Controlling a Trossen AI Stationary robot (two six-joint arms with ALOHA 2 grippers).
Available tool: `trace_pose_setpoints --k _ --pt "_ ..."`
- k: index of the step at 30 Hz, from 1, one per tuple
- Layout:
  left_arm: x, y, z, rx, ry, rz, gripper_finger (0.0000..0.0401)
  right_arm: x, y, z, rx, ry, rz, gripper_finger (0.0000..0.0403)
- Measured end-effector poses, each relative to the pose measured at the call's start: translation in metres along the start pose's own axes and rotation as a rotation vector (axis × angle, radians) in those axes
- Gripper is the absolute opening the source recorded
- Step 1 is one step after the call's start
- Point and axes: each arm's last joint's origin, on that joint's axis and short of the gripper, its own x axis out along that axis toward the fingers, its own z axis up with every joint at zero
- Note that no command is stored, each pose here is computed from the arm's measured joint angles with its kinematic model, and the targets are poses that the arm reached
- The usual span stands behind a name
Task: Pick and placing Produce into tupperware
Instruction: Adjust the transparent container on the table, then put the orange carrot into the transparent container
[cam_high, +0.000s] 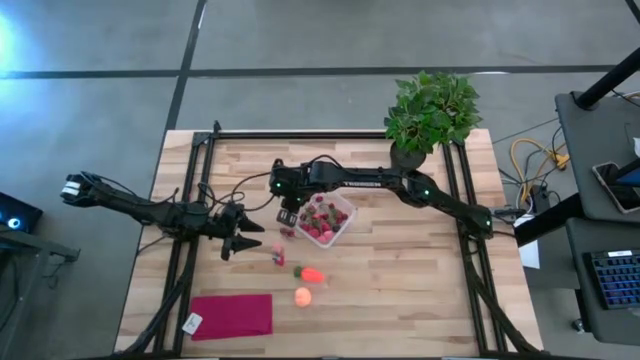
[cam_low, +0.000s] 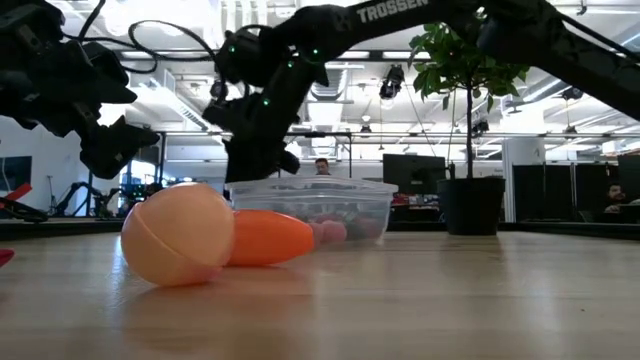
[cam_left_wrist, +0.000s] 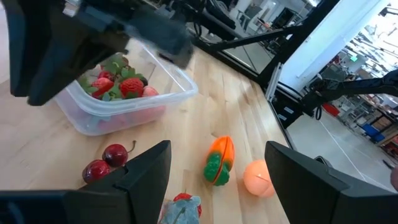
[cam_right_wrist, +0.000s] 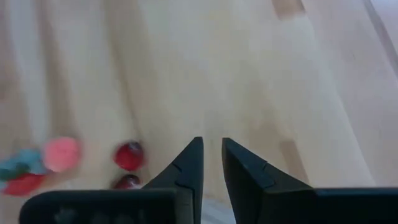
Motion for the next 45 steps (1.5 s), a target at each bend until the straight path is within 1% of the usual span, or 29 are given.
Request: trace_pose_setpoints --k 3,6,11,13,17,20,22,25,28,30,32,33,35,38,42,44,45 --pt "0.0 0.0 0.0 0.0 0.0 0.0 0.0247 0.004 -0.004 -0.004 0.012 0.039 -0.001 0.0052" --pt "0.0 0.0 0.0 0.0 0.0 0.0 0.0247 0.004 -0.003 -0.01 -0.024 0.1 0.01 0.0052" --pt "0.0 0.0 0.0 0.0 -0.001 0.004 0.0247 -0.005 -0.002 -0.016 -0.065 0.177 0.002 0.0052" --pt "0.0 0.0 0.0 0.0 -0.001 0.007 0.0247 -0.01 -0.003 -0.017 -0.072 0.202 -0.021 0.0052" --pt "0.001 0.001 0.0 0.0 0.0 0.011 0.0247 -0.014 -0.005 -0.017 -0.083 0.199 -0.108 0.0052" --pt "0.001 0.0 0.0 0.0 -0.001 0.01 0.0247 -0.023 -0.004 -0.012 -0.078 0.168 -0.128 0.0052" --pt "0.001 0.0 0.0 0.0 -0.001 0.01 0.0247 -0.03 -0.004 -0.012 -0.078 0.185 -0.131 0.0052" --pt "0.001 0.0 0.0 0.0 -0.002 0.009 0.0247 -0.032 -0.005 -0.018 -0.076 0.245 -0.139 0.0052" --pt "0.001 0.0 0.0 0.0 -0.003 0.008 0.0247 -0.033 -0.001 -0.017 -0.073 0.229 -0.129 0.0052" --pt "0.001 0.0 0.0 0.0 -0.004 0.007 0.0247 -0.043 0.008 -0.01 -0.073 0.164 -0.063 0.0052" --pt "0.001 0.0 0.0 -0.002 0.001 0.0 0.0247 -0.058 0.022 -0.006 -0.081 0.113 0.049 0.0052" --pt "0.001 0.0 0.0 -0.002 0.001 -0.002 0.0247 -0.065 0.03 -0.006 -0.094 0.106 0.088 0.0052" --pt "0.001 0.0 0.0 -0.002 0.001 -0.003 0.0247 -0.077 0.047 -0.01 -0.123 0.118 0.11 0.0056" --pt "0.001 0.0 0.0 -0.002 -0.002 -0.005 0.0247 -0.085 0.076 -0.023 -0.176 0.167 0.127 0.0071" --pt "0.001 0.0 0.0 -0.002 -0.001 -0.005 0.0247 -0.093 0.131 -0.043 -0.331 0.169 0.16 0.0103" --pt "0.001 0.0 0.0 -0.002 0.0 -0.007 0.0247 -0.088 0.152 -0.054 -0.37 0.174 0.163 0.0122" --pt "0.001 0.0 0.0 -0.002 0.001 -0.007 0.0247 -0.084 0.16 -0.058 -0.364 0.175 0.158 0.0132"
